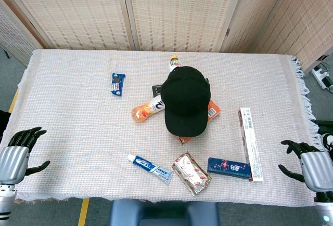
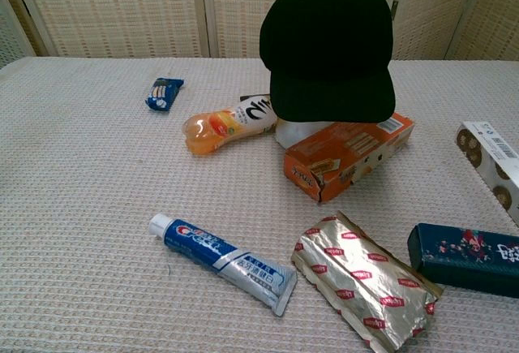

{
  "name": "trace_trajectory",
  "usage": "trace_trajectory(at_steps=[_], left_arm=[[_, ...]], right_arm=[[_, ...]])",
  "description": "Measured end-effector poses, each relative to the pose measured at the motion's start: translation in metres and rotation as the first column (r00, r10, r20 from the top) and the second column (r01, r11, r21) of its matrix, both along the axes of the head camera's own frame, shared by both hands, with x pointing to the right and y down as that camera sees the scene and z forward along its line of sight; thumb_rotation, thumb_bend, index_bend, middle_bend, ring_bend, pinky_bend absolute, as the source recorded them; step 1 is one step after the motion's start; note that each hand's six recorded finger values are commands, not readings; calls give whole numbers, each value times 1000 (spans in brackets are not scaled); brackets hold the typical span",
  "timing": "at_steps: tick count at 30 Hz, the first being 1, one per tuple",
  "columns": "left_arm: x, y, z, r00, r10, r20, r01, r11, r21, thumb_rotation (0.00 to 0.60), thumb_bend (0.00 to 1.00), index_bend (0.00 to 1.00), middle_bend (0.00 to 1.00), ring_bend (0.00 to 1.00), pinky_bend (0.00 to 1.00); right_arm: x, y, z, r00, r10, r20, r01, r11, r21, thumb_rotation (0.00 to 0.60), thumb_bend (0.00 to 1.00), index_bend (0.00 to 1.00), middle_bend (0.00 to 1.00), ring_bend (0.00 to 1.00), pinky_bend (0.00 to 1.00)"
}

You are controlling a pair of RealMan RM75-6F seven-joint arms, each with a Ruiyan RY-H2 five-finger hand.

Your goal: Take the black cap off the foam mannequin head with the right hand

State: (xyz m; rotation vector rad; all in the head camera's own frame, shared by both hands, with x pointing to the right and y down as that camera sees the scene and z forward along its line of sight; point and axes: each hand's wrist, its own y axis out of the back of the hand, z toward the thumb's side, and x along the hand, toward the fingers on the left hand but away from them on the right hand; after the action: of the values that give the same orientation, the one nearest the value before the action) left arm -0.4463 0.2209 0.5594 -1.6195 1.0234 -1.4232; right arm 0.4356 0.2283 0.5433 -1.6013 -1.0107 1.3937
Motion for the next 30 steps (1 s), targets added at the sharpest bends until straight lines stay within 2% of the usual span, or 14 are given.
trace_trajectory(at_steps=[13, 16, 22, 25, 27, 30], left_arm=[[-2, 1, 2, 1000, -7, 3, 7, 1000, -5, 600, 72, 240, 202, 195, 190], [0, 0, 2, 1000, -2, -1, 2, 1000, -4, 600, 72, 240, 203, 195, 190], [-1, 2, -1, 1000, -4, -1, 4, 1000, 2, 600, 72, 244, 202, 195, 190], [-4, 4, -1, 1000, -9, 8, 9, 1000, -6, 600, 72, 245, 203, 195, 190], [-5, 4, -2, 1000, -11, 9, 11, 1000, -7, 600, 71, 245, 202, 194, 190], [-6, 5, -4, 1000, -15, 10, 15, 1000, -3, 600, 72, 245, 202, 194, 190]], right_arm=[[-18, -7, 9, 998, -58, 29, 58, 998, -13, 600, 90, 331, 489, 455, 539], [-28, -14, 13, 995, -87, 42, 87, 996, 1, 600, 91, 332, 545, 538, 609], [-64, -30, 28, 981, -159, 112, 154, 987, 48, 600, 70, 389, 820, 812, 853], [-83, -37, 38, 970, -196, 146, 185, 979, 82, 600, 37, 403, 897, 905, 951], [-95, -41, 44, 962, -218, 165, 203, 974, 102, 600, 28, 404, 932, 954, 992], [-117, -48, 56, 947, -258, 192, 236, 963, 131, 600, 27, 411, 969, 997, 1000]])
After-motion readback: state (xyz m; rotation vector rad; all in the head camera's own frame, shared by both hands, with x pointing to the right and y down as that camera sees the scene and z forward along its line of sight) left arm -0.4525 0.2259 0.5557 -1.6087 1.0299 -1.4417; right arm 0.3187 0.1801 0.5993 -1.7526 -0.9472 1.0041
